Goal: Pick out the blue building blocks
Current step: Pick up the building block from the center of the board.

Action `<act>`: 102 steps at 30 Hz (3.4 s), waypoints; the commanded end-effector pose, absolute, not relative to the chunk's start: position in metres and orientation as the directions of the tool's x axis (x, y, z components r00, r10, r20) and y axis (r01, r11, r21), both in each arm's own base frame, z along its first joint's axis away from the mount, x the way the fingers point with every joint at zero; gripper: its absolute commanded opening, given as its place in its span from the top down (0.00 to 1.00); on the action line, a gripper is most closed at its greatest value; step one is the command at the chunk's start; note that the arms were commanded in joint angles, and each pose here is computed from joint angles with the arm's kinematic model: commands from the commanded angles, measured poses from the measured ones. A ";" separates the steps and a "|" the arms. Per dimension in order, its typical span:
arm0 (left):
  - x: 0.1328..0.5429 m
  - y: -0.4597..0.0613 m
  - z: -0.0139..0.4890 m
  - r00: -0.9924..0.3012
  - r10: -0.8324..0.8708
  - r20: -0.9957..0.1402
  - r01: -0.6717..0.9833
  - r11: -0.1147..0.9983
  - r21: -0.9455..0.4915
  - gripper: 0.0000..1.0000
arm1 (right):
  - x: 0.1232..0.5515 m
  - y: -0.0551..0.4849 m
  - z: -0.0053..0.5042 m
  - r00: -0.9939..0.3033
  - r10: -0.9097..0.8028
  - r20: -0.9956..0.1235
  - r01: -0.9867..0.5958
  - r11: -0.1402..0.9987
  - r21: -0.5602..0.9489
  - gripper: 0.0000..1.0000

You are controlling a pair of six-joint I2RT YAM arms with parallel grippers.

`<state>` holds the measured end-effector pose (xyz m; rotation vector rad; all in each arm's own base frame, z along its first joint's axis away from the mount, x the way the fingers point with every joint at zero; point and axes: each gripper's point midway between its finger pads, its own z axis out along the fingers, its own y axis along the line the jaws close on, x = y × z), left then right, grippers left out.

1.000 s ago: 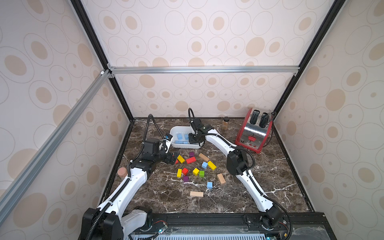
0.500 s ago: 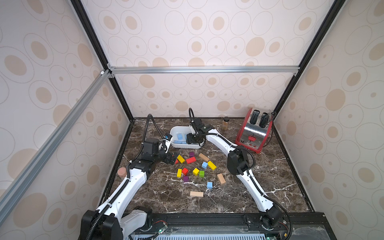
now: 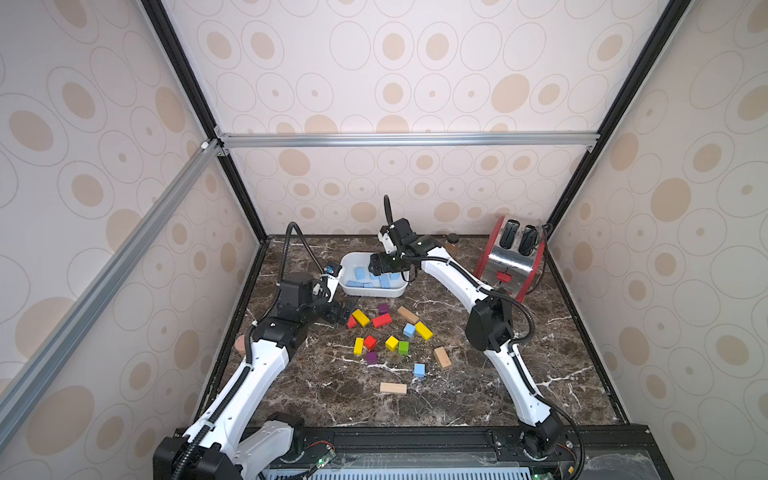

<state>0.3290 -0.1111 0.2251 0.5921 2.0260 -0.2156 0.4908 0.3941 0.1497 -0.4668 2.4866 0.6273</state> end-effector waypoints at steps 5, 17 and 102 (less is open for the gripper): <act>0.322 -0.113 0.262 -0.316 0.352 -0.881 0.527 0.837 0.145 0.01 | 0.471 0.374 0.209 -0.731 -0.236 -0.640 -0.499 0.825 0.265 0.00; 0.301 -0.134 0.263 -0.267 0.401 -0.876 0.615 0.771 0.165 0.01 | 0.412 0.320 0.236 -0.718 -0.301 -0.627 -0.478 0.869 0.130 0.00; 0.270 -0.159 0.165 -0.379 0.449 -0.809 0.704 0.707 0.063 0.01 | 0.316 0.297 0.035 -0.988 0.082 -0.130 0.063 0.987 0.145 0.33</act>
